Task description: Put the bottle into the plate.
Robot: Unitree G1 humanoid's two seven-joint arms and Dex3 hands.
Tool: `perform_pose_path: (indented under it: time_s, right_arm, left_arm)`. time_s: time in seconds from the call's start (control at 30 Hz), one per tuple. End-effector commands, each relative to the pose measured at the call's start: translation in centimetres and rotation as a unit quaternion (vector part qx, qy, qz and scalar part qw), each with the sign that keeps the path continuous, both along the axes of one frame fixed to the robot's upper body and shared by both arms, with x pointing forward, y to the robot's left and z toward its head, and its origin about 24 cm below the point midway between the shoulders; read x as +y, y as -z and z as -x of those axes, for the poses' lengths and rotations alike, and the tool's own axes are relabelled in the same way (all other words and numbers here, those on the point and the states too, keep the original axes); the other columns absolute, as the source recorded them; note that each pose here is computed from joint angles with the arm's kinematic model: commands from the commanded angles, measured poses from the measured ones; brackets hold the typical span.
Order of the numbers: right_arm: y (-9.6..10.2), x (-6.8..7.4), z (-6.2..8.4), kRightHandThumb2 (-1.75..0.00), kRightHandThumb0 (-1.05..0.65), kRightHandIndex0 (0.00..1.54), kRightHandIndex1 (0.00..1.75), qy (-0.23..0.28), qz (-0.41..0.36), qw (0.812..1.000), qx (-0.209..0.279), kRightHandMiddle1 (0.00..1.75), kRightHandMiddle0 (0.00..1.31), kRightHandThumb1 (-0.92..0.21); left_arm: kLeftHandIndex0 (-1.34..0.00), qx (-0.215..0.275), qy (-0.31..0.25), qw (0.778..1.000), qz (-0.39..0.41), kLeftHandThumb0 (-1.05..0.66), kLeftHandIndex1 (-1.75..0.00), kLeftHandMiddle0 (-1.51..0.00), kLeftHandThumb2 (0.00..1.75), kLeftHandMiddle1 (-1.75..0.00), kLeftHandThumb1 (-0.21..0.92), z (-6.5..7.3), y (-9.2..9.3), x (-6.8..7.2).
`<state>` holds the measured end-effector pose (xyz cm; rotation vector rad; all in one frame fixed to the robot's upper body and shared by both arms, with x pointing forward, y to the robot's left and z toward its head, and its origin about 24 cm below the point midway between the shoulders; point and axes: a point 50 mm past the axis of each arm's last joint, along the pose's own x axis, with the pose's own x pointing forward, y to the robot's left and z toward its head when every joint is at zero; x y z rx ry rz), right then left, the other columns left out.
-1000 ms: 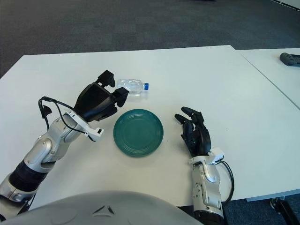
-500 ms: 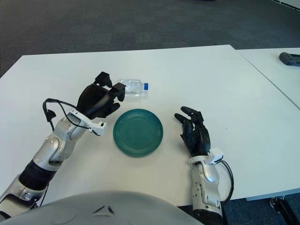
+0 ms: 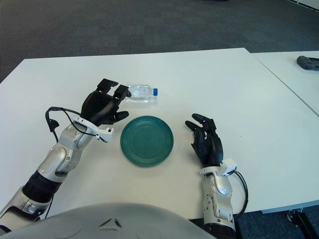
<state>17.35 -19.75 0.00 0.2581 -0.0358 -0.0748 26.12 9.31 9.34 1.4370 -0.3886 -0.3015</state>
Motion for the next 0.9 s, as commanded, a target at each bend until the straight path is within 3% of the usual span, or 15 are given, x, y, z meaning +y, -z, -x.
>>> perform_pose_path:
  time_s: [0.0, 0.3, 0.87]
  right_arm:
    - [1.9, 0.8, 1.1, -0.62, -0.65, 0.57, 1.03, -0.006, -0.014, 0.998, 0.053, 1.16, 0.26, -0.91]
    - [2.1, 1.6, 1.6, -0.65, -0.63, 0.55, 1.04, -0.016, -0.008, 0.999, 0.042, 1.16, 0.26, -0.91]
    - [2.3, 3.3, 2.9, -0.71, -0.64, 0.57, 1.02, -0.037, 0.006, 0.998, 0.054, 1.18, 0.22, -0.92]
  left_arm:
    - [0.0, 0.03, -0.026, 0.999, -0.004, -1.02, -0.56, -0.17, 0.77, -0.1, 0.92, -2.4, 1.0, 0.1]
    - [0.0, 0.078, -0.042, 0.996, -0.003, -1.05, -0.41, -0.1, 0.77, -0.02, 0.92, -4.7, 3.9, -0.2]
    - [0.0, 0.087, -0.022, 0.996, -0.006, -1.05, -0.05, 0.0, 0.81, 0.0, 0.92, -5.3, 5.2, -1.5]
